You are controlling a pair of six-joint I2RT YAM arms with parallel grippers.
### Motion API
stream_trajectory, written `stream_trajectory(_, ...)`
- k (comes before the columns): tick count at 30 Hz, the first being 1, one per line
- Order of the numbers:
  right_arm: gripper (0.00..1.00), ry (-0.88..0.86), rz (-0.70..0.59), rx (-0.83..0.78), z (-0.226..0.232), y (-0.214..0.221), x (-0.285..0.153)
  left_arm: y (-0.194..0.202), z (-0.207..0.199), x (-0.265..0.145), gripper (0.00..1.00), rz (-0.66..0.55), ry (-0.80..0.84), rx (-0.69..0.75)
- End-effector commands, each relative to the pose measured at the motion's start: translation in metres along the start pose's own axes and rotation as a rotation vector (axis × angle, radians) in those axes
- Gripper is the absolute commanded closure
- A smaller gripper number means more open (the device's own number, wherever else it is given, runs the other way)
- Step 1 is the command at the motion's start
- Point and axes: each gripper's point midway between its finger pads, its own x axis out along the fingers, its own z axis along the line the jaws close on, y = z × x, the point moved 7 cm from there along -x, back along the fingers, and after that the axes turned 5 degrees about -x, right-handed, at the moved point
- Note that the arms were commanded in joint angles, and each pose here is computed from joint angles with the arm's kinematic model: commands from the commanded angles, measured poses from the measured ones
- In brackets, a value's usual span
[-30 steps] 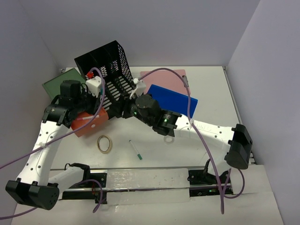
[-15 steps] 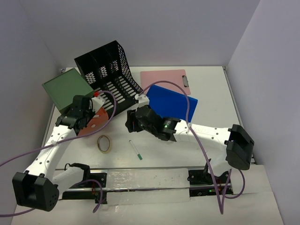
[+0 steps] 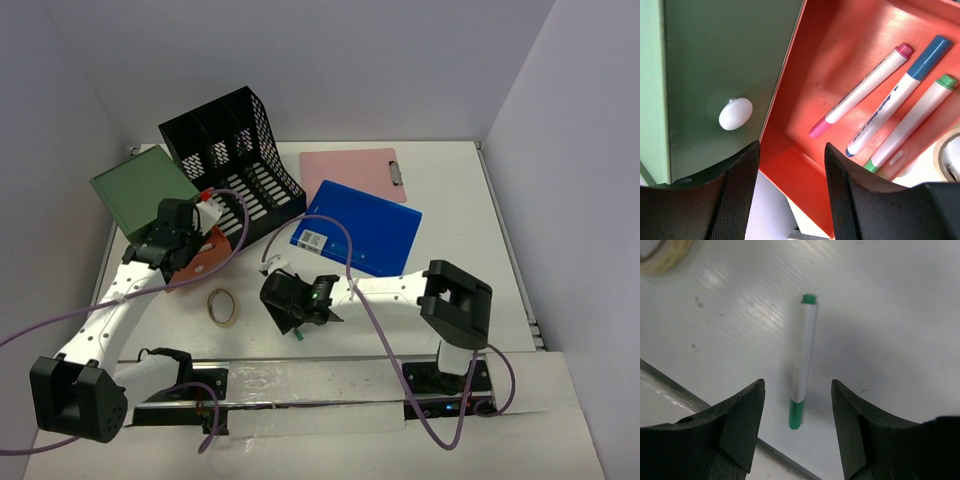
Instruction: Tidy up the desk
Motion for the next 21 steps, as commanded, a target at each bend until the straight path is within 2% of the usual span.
stream_trajectory(1,0.43,-0.024,0.059,-0.043,0.010,0.003,0.008,-0.016,0.013,-0.022,0.38,-0.088,0.012,-0.075)
stream_trajectory(8,0.58,0.015,0.128,-0.071,0.010,0.012,0.025,-0.021,0.021,-0.050,0.36,-0.153,0.034,-0.140)
stream_trajectory(12,0.91,0.062,0.174,-0.086,0.006,0.021,0.037,-0.022,0.030,-0.070,0.34,-0.204,0.017,-0.192)
stream_trajectory(13,0.91,0.062,0.174,-0.085,0.006,0.021,0.037,-0.022,0.030,-0.071,0.34,-0.205,0.017,-0.191)
stream_trajectory(15,1.00,0.060,0.153,-0.080,0.006,0.018,0.034,-0.021,0.039,-0.082,0.31,-0.233,-0.035,-0.223)
stream_trajectory(19,1.00,0.057,0.061,-0.074,0.006,-0.007,0.019,-0.016,0.051,-0.093,0.27,-0.249,-0.118,-0.264)
stream_trajectory(21,1.00,0.025,-0.039,-0.078,0.011,-0.034,0.002,-0.012,0.060,-0.096,0.26,-0.250,-0.172,-0.303)
